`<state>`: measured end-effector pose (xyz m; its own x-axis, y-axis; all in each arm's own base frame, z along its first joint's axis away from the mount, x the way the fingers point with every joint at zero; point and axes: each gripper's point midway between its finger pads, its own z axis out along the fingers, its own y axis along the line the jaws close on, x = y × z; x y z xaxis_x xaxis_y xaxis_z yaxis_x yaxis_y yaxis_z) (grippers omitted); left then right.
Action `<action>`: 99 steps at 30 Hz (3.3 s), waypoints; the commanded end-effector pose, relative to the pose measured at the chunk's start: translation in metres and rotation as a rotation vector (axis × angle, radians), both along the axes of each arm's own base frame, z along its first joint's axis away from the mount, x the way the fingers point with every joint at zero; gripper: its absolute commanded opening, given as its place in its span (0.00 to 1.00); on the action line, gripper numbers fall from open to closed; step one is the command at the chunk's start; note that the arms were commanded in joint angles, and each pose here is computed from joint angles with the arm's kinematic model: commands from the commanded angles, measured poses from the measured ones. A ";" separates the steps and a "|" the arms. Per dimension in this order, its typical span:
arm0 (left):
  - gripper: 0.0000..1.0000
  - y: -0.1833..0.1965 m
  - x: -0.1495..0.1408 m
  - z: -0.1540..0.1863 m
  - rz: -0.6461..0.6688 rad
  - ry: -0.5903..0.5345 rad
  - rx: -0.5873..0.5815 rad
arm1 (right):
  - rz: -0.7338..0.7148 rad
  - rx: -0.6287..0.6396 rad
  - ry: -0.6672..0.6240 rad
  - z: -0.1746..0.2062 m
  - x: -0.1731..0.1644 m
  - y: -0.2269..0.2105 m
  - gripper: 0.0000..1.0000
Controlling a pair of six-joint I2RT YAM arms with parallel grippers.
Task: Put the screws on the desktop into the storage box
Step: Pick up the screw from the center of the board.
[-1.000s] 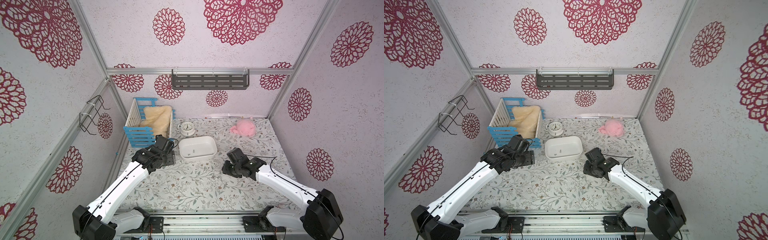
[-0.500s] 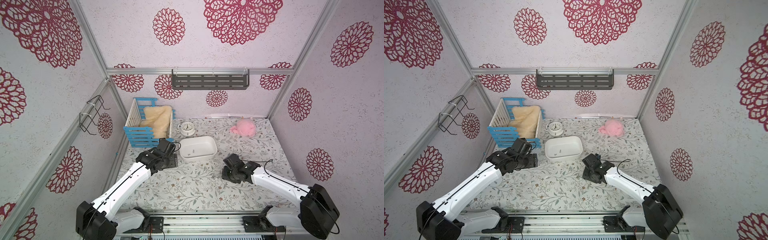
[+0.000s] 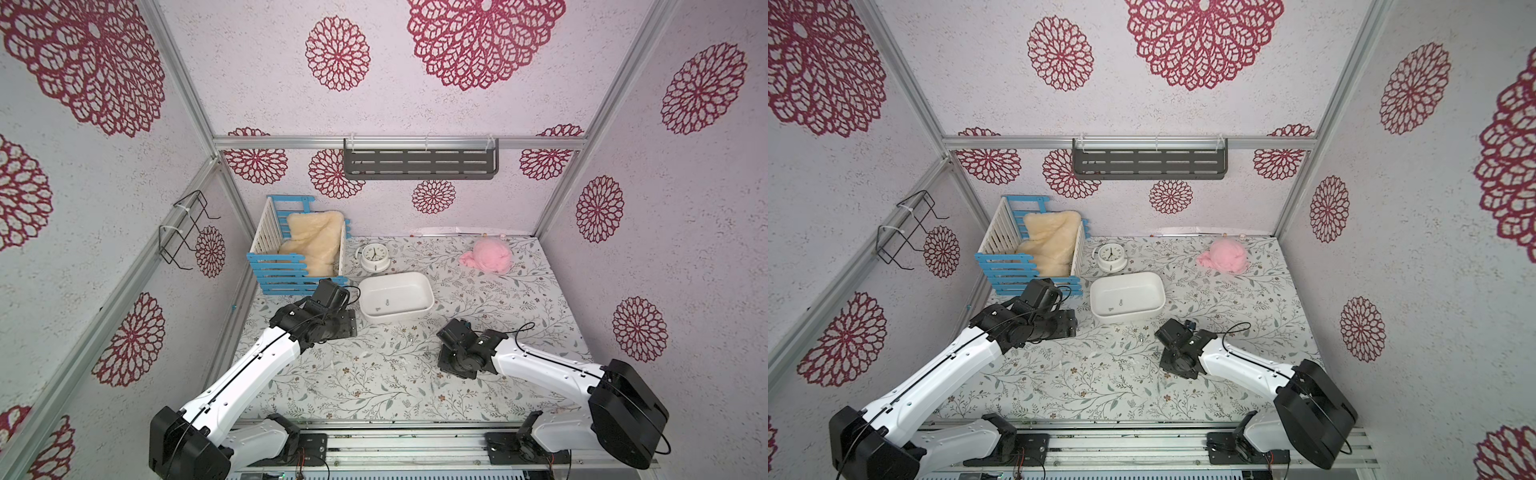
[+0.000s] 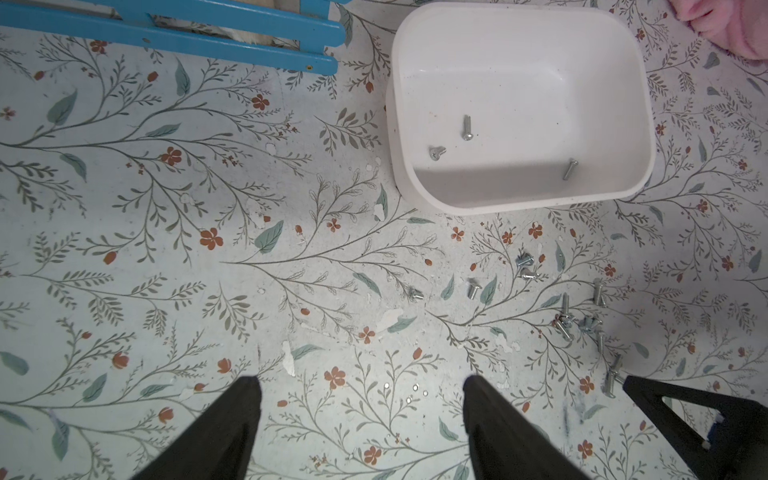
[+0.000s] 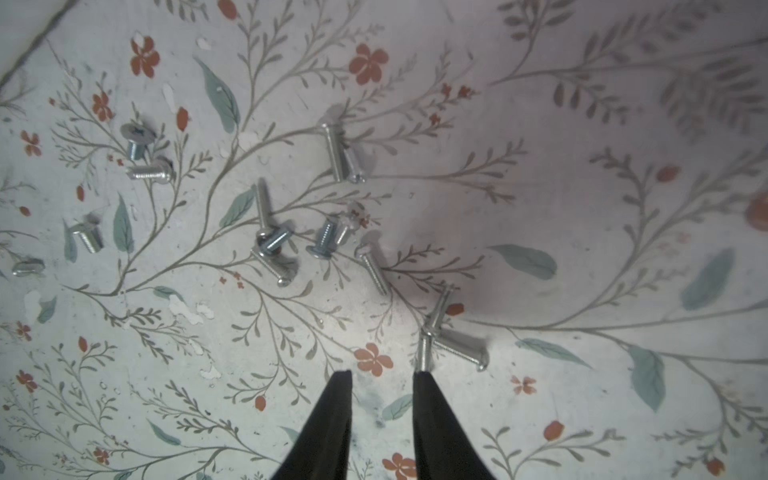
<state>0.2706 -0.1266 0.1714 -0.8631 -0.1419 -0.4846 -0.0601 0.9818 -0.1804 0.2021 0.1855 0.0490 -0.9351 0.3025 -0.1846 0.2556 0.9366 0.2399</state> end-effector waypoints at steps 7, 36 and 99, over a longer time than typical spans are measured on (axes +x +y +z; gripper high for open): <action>0.82 0.000 -0.003 0.001 -0.008 0.009 -0.025 | -0.044 0.003 0.041 -0.001 -0.010 0.008 0.29; 0.83 0.005 0.002 -0.006 0.010 0.052 -0.026 | -0.114 -0.036 0.090 -0.014 -0.020 -0.005 0.35; 0.83 0.008 -0.002 -0.014 0.020 0.079 -0.036 | -0.088 -0.062 0.153 -0.048 -0.012 -0.012 0.16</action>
<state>0.2720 -0.1217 0.1611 -0.8894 -0.1747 -0.4225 -0.0892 0.9726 -0.2145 0.1986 0.1801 0.0174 -0.9164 0.3889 -0.0943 0.3680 0.9116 0.1834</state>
